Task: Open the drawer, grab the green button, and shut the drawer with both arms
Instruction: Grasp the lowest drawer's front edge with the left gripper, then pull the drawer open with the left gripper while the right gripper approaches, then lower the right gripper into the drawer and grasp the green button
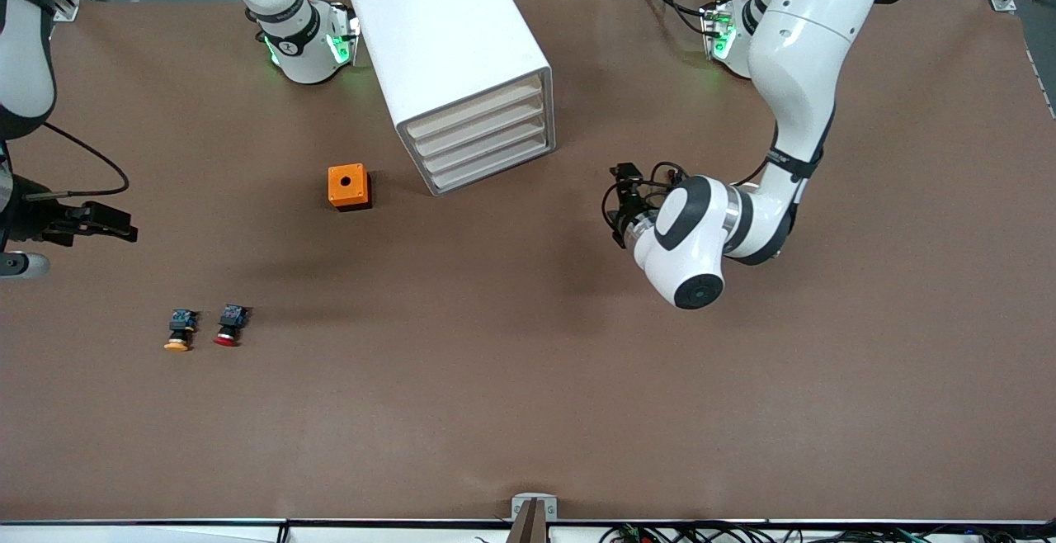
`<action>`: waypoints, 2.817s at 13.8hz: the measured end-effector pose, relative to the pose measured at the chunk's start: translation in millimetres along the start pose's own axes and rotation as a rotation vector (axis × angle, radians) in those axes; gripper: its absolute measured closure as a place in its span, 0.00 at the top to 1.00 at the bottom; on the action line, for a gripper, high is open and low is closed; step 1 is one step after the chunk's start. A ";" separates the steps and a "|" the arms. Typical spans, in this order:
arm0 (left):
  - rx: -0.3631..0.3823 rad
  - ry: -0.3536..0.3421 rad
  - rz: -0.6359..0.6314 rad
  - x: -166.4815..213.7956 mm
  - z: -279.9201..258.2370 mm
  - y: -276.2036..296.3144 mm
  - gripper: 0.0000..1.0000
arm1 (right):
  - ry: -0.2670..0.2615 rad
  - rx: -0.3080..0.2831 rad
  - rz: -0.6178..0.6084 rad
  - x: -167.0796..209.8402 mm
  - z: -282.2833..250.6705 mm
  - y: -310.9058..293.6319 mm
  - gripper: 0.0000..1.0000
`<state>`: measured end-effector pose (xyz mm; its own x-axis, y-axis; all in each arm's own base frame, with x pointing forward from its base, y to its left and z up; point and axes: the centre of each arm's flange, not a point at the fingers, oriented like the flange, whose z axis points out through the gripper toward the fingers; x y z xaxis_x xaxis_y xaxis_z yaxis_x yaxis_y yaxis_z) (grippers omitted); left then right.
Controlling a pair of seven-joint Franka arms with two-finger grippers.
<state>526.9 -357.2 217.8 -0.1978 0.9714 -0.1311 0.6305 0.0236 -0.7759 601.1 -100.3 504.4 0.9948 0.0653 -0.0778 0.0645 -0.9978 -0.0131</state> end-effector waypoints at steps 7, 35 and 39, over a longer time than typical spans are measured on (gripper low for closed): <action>0.156 -0.101 -0.058 -46.3 61.1 -4.0 0.72 | 0.003 0.002 0.036 0.6 -2.0 -0.3 1.00; 0.138 -0.270 -0.148 -30.4 27.8 48.0 0.14 | 0.008 -0.018 1.111 -16.8 29.8 -359.9 1.00; 0.112 -0.298 -0.098 -23.3 16.5 54.0 0.18 | 0.033 0.012 1.175 -22.4 77.8 -435.7 1.00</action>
<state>553.2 -382.4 168.8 -0.4747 0.8536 -0.2146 0.5144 0.0712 -0.8546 544.6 333.6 434.3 0.4443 -0.8956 -0.0227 -0.8947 -0.4449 0.0398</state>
